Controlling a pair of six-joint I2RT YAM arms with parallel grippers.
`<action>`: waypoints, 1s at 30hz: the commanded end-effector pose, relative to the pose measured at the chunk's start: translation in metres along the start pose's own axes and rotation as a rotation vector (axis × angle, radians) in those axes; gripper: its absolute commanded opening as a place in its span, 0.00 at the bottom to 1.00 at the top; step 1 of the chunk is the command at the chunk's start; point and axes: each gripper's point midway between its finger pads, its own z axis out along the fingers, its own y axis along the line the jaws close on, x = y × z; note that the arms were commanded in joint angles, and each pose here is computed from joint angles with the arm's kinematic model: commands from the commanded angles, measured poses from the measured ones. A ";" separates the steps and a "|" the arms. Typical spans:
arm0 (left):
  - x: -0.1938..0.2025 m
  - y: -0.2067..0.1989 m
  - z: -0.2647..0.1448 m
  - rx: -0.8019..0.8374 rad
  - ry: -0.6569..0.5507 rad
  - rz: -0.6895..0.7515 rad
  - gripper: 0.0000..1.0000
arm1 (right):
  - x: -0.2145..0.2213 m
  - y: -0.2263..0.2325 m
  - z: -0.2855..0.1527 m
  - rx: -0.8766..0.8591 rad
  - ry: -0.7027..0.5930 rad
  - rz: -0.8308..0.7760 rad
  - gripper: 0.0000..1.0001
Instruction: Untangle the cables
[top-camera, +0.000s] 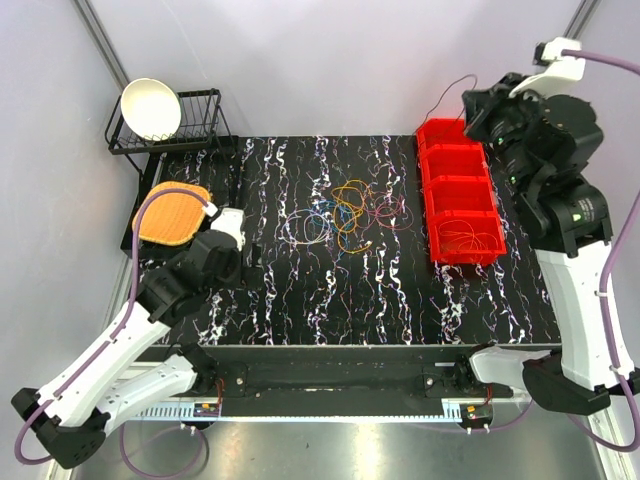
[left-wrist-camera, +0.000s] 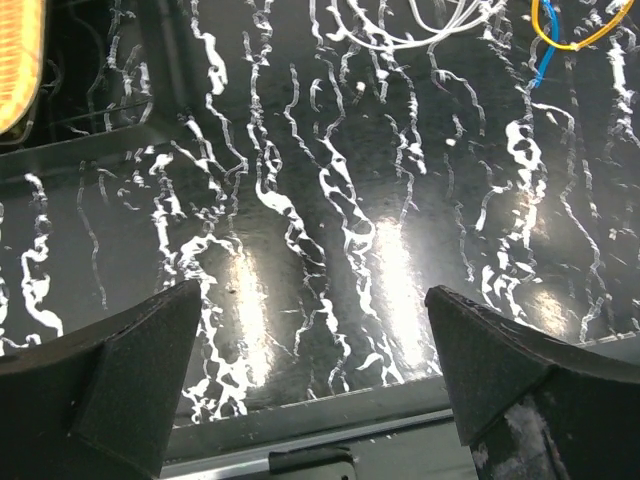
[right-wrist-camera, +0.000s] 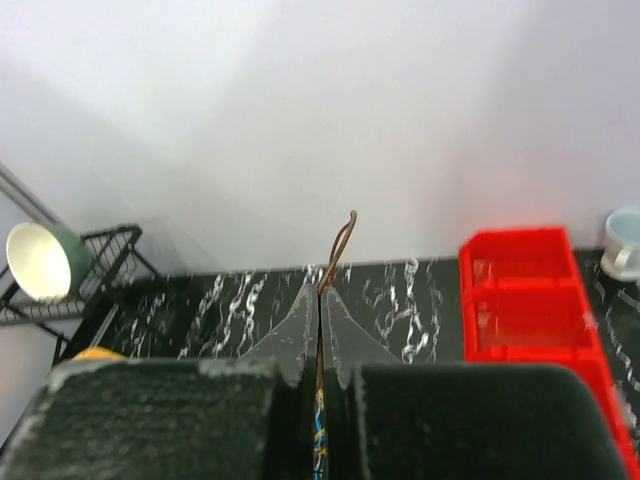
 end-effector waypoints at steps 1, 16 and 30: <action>-0.015 0.012 0.000 -0.065 -0.093 -0.032 0.99 | -0.045 -0.006 -0.008 0.053 -0.112 -0.057 0.00; -0.013 0.012 0.003 -0.071 -0.089 -0.032 0.99 | -0.115 -0.004 -0.008 0.104 -0.267 -0.100 0.00; -0.009 0.019 -0.004 -0.100 -0.100 -0.118 0.99 | -0.129 -0.022 0.013 0.237 -0.307 -0.224 0.00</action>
